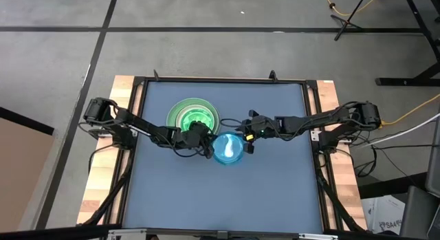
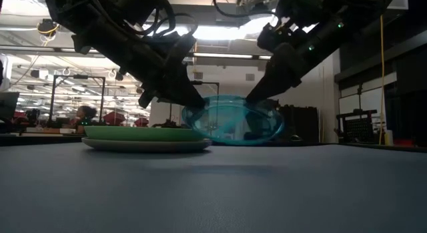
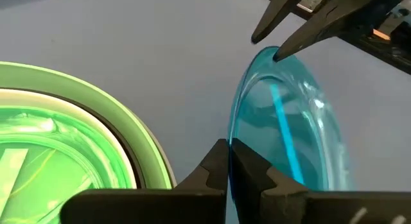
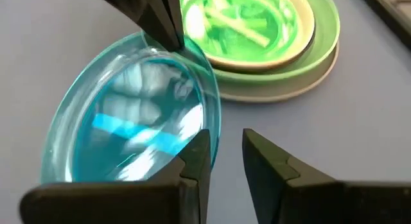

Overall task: Stack plastic plates
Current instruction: Stack the blue plate on top of the light green plate

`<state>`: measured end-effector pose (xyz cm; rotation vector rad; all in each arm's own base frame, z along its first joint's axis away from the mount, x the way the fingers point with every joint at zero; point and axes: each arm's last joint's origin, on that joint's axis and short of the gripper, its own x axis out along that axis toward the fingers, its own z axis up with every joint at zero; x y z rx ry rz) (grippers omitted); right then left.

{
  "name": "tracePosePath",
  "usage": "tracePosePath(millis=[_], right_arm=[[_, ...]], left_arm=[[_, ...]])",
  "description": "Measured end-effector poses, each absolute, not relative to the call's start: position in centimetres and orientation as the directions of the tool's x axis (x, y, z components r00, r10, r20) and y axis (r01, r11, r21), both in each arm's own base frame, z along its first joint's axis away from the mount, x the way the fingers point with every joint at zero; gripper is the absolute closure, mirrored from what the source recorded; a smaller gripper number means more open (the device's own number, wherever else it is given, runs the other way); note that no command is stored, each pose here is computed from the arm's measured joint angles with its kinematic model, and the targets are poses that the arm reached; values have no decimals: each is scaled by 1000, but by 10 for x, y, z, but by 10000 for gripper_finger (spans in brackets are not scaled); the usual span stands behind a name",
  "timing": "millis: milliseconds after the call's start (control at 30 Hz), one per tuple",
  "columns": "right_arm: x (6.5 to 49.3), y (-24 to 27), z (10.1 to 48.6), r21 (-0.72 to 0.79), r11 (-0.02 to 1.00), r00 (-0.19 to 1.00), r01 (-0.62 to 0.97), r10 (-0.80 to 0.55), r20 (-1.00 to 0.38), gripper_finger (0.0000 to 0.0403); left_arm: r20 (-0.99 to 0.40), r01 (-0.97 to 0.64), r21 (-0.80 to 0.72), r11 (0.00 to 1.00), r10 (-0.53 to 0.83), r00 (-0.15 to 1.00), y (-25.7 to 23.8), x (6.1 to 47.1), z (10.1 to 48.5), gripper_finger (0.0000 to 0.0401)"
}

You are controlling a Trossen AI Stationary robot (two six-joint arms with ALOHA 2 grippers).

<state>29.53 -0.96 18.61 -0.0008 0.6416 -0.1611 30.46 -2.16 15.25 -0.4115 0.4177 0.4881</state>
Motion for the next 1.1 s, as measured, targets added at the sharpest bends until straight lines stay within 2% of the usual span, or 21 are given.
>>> tracePosePath(millis=[533, 900, 1100], right_arm=[[267, -9, 231, -62, 988, 841, 144, -155, -519, 322], [228, -9, 267, -135, 985, 866, 104, -156, -474, 322], [206, -8, 282, -140, 985, 882, 104, -156, -445, 322]], left_arm=[[-459, -506, -298, 809, 343, 819, -20, 302, 163, 399], [-396, -418, -423, 804, 252, 883, 6, 290, 201, 399], [-412, -433, -442, 785, 251, 876, 26, 271, 221, 400]])
